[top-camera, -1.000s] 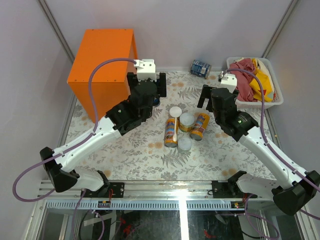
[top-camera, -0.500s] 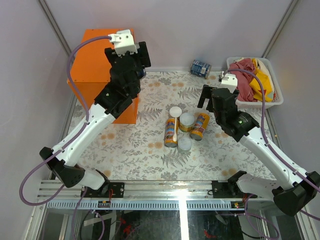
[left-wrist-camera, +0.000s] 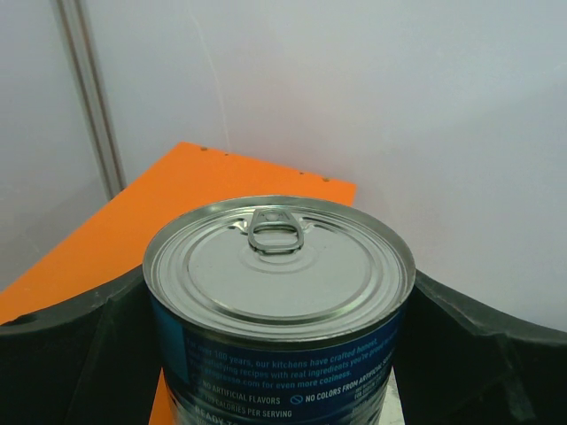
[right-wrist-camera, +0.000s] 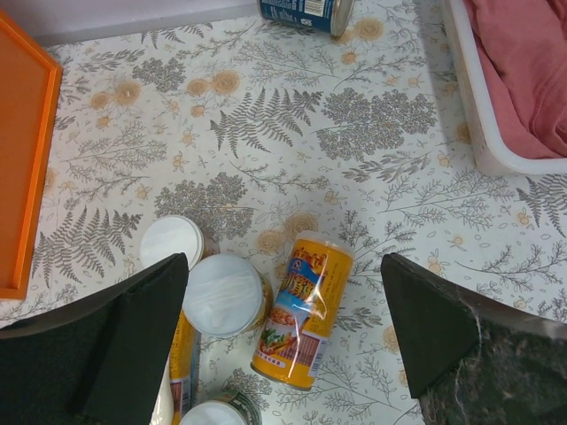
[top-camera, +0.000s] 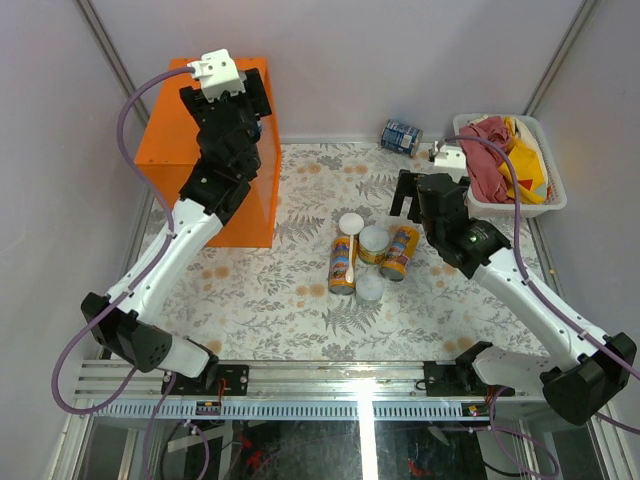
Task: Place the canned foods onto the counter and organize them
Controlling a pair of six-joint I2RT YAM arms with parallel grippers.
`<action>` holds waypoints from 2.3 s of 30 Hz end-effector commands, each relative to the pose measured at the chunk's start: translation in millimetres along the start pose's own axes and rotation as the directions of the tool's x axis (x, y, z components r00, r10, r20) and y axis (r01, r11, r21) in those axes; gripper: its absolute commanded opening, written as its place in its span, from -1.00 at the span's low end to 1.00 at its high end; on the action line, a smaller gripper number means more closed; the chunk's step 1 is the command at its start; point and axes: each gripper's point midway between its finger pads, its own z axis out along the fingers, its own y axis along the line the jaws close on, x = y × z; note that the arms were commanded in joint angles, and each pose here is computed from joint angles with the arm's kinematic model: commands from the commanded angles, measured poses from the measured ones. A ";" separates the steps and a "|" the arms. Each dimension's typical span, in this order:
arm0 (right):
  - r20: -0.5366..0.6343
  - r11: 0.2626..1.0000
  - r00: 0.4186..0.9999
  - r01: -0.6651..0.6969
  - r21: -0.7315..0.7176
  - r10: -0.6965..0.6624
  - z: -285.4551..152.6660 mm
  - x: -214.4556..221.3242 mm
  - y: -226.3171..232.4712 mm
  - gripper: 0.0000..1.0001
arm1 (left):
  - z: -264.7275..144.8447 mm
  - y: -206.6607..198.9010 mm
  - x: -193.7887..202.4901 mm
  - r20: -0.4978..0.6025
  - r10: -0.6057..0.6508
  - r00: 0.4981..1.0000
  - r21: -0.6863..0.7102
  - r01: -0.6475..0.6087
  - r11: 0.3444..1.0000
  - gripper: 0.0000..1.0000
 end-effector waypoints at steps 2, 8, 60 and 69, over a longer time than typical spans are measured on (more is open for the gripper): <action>0.093 0.998 0.995 -0.028 -0.058 0.034 -1.6 -39.2 15.6 0.93 | -1.5 35.5 -69.2 0.275 -0.128 0.953 -0.051 0.147 0.988 -1.00; 0.109 0.996 0.993 -0.030 -0.079 0.039 2.6 -46.5 23.9 0.94 | 1.1 58.7 -55.9 0.345 -0.092 0.934 -0.108 0.137 0.985 -1.00; 0.118 0.979 0.989 -0.064 -0.191 0.087 13.7 -56.8 55.9 1.00 | 27.9 51.2 21.9 -0.047 -0.114 0.992 0.022 0.115 0.993 0.99; 0.126 0.976 0.986 -0.078 -0.202 0.105 13.5 -58.8 57.7 1.00 | 34.9 65.8 29.9 -0.097 -0.119 0.988 -0.052 0.114 0.992 0.82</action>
